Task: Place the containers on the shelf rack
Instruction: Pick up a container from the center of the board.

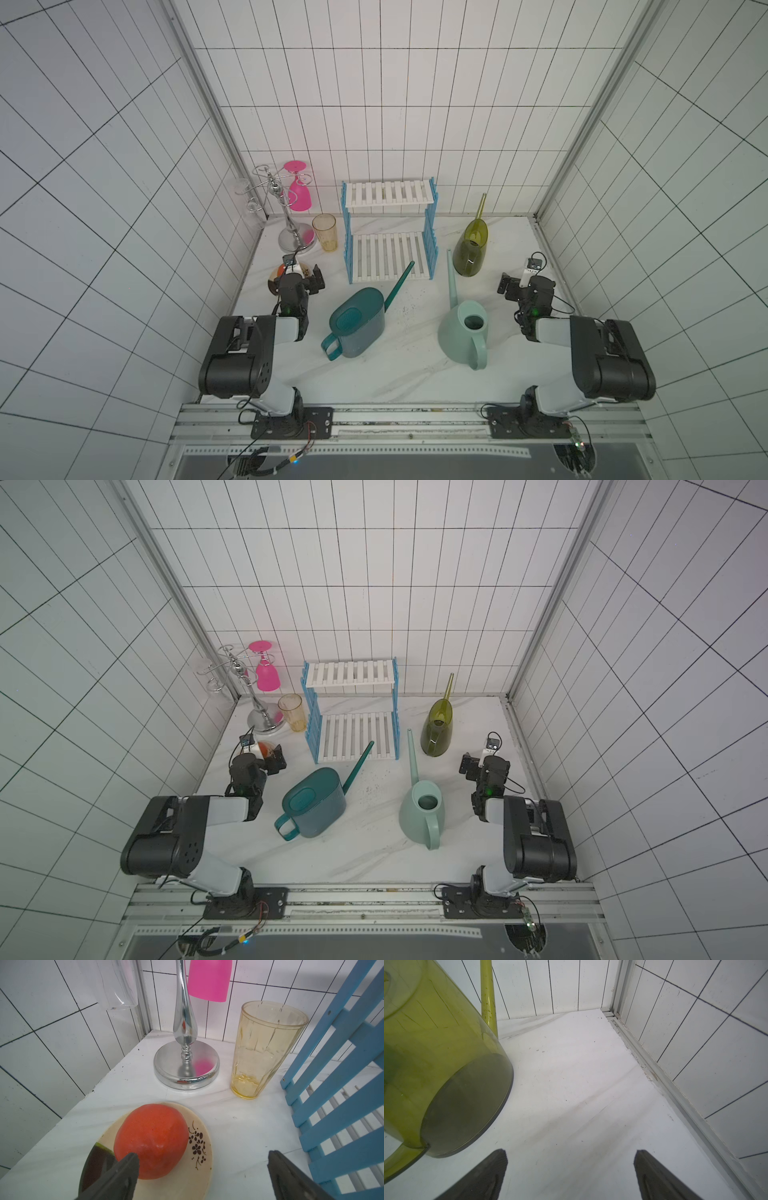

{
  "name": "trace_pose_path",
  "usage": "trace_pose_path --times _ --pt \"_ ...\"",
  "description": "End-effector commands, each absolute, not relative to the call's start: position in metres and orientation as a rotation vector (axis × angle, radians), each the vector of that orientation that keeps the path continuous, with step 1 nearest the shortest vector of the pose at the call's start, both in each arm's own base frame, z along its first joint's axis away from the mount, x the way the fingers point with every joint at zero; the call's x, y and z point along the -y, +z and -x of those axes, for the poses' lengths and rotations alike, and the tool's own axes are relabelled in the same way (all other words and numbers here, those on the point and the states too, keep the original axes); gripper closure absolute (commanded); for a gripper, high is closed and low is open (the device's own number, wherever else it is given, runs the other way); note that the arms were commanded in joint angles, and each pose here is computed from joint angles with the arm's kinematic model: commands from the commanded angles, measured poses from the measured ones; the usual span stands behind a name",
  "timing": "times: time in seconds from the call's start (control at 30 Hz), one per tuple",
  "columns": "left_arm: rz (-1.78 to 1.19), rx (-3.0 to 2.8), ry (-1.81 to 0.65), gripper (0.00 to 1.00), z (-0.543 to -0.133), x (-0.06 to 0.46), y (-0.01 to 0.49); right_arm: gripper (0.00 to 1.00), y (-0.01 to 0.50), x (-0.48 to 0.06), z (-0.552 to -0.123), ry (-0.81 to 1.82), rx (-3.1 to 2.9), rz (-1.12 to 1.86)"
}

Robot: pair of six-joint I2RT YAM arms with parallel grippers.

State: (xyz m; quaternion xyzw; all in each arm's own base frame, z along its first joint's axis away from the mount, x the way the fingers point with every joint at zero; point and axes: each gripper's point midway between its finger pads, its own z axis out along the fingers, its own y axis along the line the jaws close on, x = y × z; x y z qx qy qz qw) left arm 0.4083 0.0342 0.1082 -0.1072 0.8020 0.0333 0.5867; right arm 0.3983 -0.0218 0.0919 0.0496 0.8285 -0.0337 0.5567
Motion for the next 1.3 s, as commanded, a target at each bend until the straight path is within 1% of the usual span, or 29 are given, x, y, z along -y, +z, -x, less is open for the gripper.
trace_pose_path --times 0.0,0.47,0.6,0.73,0.8,0.9,1.03,1.17,1.27 --pt "0.252 -1.851 0.079 0.02 -0.413 -0.034 0.114 0.01 0.093 0.024 -0.401 -0.083 -1.953 -0.118" --pt "0.271 -1.836 0.089 0.02 -0.412 -0.037 0.117 0.01 0.095 0.025 -0.401 -0.086 -1.945 -0.124" --pt "0.364 -1.794 0.128 0.02 -0.401 -0.052 0.147 0.01 0.126 0.037 -0.393 -0.139 -1.916 -0.200" --pt "0.421 -1.813 0.177 0.02 -0.385 -0.060 0.183 0.01 0.164 0.053 -0.368 -0.150 -1.959 -0.406" --pt "0.443 -1.822 0.145 0.02 -0.378 -0.056 0.203 0.01 0.176 0.048 -0.351 -0.081 -2.009 -0.473" --pt "0.421 -1.826 0.114 0.02 -0.368 -0.041 0.223 0.01 0.183 0.026 -0.323 0.096 -2.074 -0.511" --pt "0.427 -1.833 0.055 0.02 -0.359 -0.029 0.240 0.01 0.191 -0.001 -0.284 0.282 -2.170 -0.511" --pt "0.371 -1.865 -0.072 0.02 -0.354 -0.007 0.255 0.01 0.203 -0.025 -0.246 0.400 -2.273 -0.436" --pt "0.350 -1.893 -0.115 0.02 -0.348 0.004 0.258 0.01 0.208 -0.037 -0.224 0.469 -2.305 -0.384"
